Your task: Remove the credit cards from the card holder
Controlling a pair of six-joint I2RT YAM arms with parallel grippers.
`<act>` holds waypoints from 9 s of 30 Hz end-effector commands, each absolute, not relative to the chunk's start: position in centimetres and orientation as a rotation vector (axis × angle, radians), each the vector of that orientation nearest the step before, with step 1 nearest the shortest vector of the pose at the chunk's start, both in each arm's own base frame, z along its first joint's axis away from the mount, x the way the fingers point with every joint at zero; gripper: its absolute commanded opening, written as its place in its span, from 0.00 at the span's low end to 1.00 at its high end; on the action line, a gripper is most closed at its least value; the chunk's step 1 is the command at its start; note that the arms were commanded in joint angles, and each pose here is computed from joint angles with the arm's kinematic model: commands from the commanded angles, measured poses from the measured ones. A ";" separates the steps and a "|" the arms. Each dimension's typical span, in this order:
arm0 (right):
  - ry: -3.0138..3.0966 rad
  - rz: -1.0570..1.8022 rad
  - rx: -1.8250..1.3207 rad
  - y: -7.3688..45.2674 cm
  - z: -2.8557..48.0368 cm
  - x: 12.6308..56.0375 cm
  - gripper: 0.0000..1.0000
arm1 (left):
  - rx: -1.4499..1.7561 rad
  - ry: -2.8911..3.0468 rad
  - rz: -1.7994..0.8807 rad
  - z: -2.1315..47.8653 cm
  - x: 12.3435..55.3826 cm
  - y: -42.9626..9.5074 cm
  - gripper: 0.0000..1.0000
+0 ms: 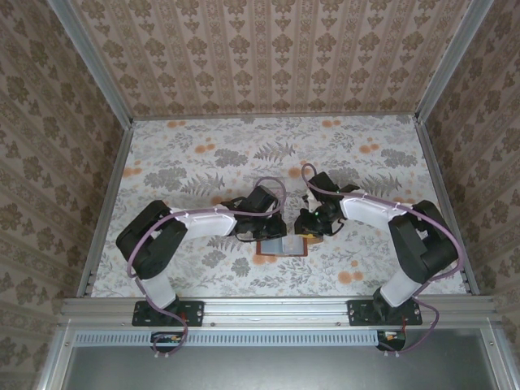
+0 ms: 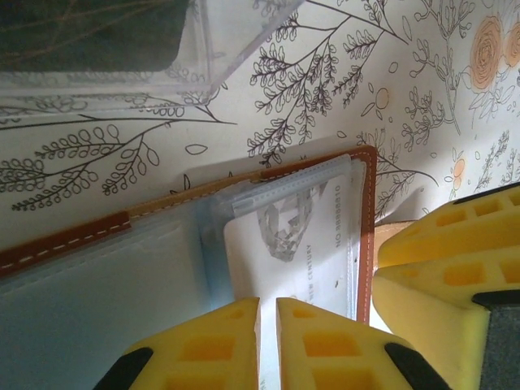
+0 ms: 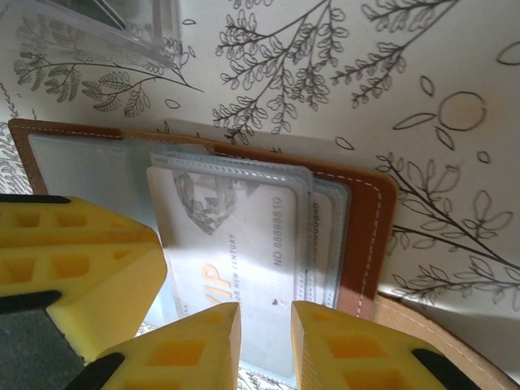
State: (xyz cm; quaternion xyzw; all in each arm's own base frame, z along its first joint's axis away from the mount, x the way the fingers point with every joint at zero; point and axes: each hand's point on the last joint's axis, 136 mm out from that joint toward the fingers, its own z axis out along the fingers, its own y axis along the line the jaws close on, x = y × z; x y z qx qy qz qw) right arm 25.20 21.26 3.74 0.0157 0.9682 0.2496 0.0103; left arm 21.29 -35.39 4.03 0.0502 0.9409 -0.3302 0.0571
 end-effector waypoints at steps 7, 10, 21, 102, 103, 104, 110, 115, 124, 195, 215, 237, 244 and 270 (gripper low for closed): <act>3.026 0.847 0.031 22.7 3.2 25.7 0.26 | 0.149 2.900 -0.980 2.9 20.8 -34.9 0.15; 3.039 0.819 0.038 22.4 2.7 25.6 0.26 | 0.150 2.902 -0.970 2.9 20.8 -34.8 0.15; 3.105 0.616 0.035 20.0 0.6 24.7 0.26 | 0.190 2.929 -0.861 2.8 20.7 -33.7 0.16; 3.108 0.657 0.021 20.4 0.9 24.5 0.26 | 0.142 2.848 -1.055 3.6 21.3 -35.5 0.17; 3.106 0.658 0.020 20.4 1.0 24.5 0.26 | 0.137 2.846 -1.067 3.6 21.4 -35.7 0.17; 3.106 0.658 0.019 20.4 1.0 24.5 0.26 | 0.136 2.847 -1.073 3.4 21.3 -35.8 0.17; 3.106 0.657 0.014 20.4 1.1 24.4 0.26 | 0.127 2.880 -1.025 2.6 21.2 -35.3 0.17; 3.105 0.657 0.016 20.4 1.1 24.5 0.26 | 0.131 2.878 -0.970 3.0 21.2 -34.5 0.17; 3.110 0.657 0.014 20.5 1.0 24.4 0.26 | 0.141 2.857 -0.946 4.1 21.4 -34.1 0.17; 3.049 0.669 0.012 20.8 3.0 24.9 0.31 | 0.126 2.780 -1.167 5.1 21.8 -36.5 0.20; 3.082 0.617 0.014 20.3 1.7 24.7 0.33 | 0.090 2.870 -1.076 2.3 21.2 -35.3 0.22; 3.085 0.572 0.002 19.8 2.4 24.6 0.38 | 0.162 2.852 -0.946 4.2 21.6 -34.3 0.30; 3.085 0.581 -0.004 20.0 2.5 24.8 0.37 | 0.159 2.873 -0.944 3.5 21.4 -34.3 0.32; 3.107 0.583 -0.024 20.5 1.9 24.6 0.32 | 0.146 2.909 -0.978 2.4 21.1 -34.9 0.30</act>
